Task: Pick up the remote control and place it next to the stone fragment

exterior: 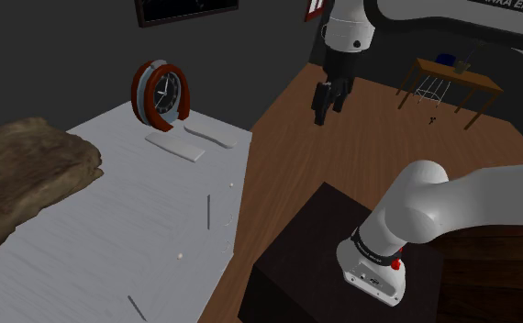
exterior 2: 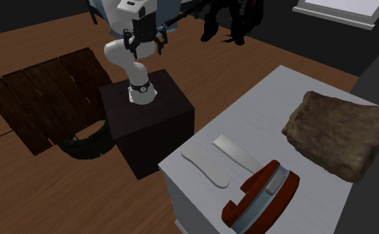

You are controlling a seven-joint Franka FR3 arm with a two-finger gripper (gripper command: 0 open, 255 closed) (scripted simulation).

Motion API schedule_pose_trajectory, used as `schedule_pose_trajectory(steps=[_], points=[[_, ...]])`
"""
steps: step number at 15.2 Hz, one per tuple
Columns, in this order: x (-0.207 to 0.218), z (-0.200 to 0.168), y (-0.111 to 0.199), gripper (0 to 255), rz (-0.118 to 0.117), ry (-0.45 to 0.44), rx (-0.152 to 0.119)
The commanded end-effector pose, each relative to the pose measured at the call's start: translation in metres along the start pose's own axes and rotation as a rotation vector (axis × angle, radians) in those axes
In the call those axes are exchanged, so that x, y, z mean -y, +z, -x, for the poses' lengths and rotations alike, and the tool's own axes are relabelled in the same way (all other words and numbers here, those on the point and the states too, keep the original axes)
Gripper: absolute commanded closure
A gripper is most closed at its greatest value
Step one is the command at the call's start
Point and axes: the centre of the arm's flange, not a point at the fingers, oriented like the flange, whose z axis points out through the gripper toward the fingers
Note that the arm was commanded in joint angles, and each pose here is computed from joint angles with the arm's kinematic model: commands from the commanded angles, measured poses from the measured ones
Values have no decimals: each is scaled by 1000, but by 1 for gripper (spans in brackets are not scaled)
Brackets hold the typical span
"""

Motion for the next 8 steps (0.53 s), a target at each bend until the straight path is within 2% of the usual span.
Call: schedule_pose_trajectory(steps=[1, 8], points=[[0, 0, 0, 0, 0, 0, 0], [3, -80, 38, 0, -5, -61, -23]])
